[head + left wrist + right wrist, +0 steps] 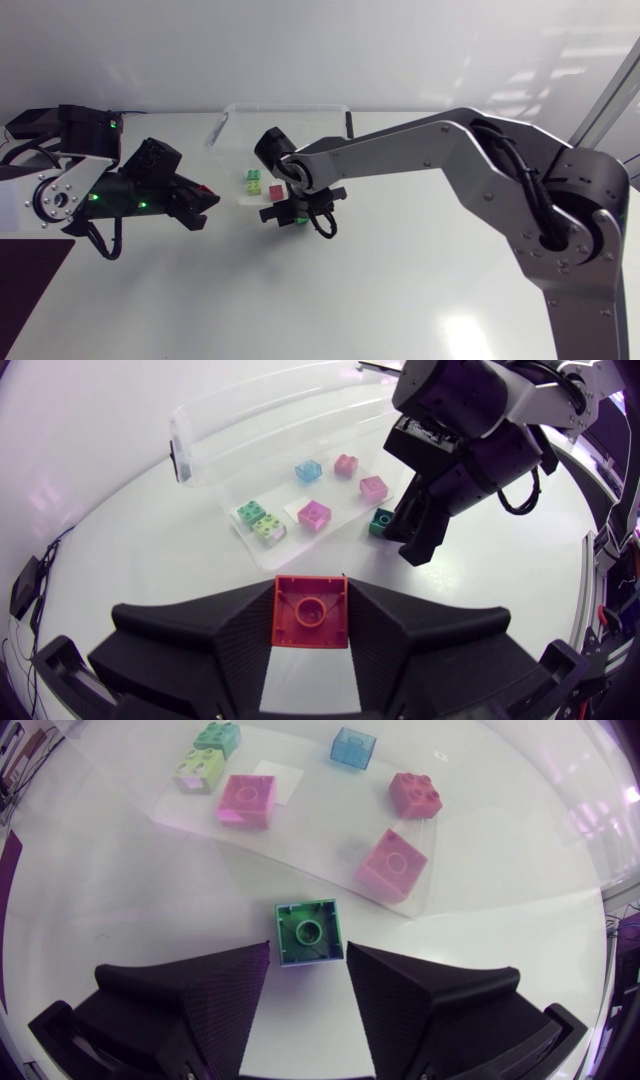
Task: Place the duplo bricks in the container
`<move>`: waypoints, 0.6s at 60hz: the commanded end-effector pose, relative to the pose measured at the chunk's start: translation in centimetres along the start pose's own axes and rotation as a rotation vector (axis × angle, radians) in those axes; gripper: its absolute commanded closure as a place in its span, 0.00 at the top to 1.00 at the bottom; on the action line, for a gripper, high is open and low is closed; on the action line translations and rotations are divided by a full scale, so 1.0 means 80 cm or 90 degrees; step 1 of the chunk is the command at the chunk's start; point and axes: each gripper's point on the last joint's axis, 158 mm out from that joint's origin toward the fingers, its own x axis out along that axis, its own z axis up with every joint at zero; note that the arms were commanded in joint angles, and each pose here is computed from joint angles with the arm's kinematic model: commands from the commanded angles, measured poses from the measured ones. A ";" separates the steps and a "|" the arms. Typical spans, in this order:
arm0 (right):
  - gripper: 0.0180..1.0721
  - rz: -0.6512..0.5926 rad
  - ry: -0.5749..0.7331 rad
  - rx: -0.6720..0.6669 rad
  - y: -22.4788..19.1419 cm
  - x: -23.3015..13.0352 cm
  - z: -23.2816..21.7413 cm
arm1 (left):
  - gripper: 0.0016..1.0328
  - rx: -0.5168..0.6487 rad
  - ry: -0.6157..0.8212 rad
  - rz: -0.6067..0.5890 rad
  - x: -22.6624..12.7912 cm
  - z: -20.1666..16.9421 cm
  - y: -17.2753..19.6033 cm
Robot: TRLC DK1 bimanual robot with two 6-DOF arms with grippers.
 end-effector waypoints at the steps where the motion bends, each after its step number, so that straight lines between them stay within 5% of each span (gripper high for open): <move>1: 0.52 -0.001 0.012 0.010 0.007 0.009 -0.005 | 0.35 0.002 -0.001 -0.003 -0.005 -0.006 -0.002; 30: 0.51 -0.008 0.035 0.017 0.007 0.012 -0.009 | 0.35 0.000 -0.005 -0.002 -0.011 -0.005 -0.003; 36: 0.44 -0.009 0.034 0.017 0.008 0.015 -0.008 | 0.35 -0.001 -0.006 -0.001 -0.012 -0.005 -0.002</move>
